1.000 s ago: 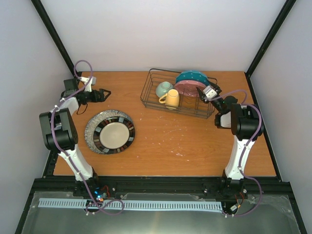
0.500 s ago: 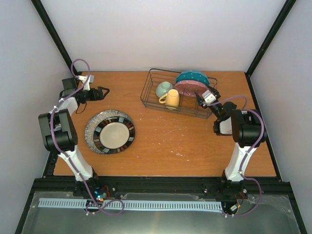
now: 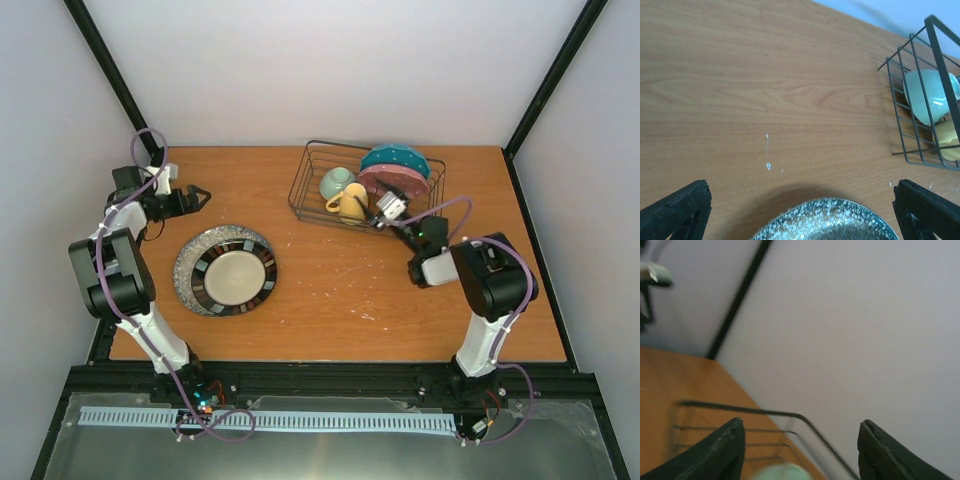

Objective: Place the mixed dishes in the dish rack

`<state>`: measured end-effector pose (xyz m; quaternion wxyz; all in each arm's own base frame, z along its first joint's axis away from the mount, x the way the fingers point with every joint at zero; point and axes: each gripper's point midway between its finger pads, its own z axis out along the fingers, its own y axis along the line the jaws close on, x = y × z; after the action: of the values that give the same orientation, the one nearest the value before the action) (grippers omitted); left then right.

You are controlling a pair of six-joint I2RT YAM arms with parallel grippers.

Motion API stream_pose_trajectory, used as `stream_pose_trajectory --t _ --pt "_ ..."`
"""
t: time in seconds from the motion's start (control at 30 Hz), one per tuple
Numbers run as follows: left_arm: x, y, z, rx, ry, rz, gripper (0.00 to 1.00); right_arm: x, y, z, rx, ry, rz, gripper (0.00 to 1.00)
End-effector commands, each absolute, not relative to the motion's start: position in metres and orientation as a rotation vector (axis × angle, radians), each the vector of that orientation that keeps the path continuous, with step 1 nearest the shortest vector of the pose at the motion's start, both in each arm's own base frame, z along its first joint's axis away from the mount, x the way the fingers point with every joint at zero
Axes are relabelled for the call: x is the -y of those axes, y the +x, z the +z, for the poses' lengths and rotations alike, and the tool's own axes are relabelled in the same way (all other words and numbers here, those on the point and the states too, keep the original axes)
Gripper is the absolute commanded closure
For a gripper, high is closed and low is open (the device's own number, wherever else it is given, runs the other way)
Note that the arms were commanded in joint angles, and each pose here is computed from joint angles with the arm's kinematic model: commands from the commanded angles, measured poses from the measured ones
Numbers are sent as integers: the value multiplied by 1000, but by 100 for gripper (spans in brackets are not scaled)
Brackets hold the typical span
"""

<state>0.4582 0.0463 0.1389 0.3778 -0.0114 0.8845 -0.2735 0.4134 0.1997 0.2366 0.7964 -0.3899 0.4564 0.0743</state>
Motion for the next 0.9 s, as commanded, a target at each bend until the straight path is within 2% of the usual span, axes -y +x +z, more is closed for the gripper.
stream_pose_trajectory --t 0.0,0.13,0.27,0.47,0.87 --pt "-40 439 133 -2313 -2 -703 1 -234 374 280 -951 -648 437 42" --pt "-43 426 125 -2355 36 -623 2 -282 355 278 -1212 -637 748 47" --pt "-56 415 113 -2432 92 -474 7 -335 337 243 -1608 -795 740 41" --pt "-50 400 115 -2457 278 -441 16 -340 302 197 -2118 -774 911 45" --pt "-27 360 110 -2457 475 -497 21 -350 271 149 -2337 -894 1071 45"
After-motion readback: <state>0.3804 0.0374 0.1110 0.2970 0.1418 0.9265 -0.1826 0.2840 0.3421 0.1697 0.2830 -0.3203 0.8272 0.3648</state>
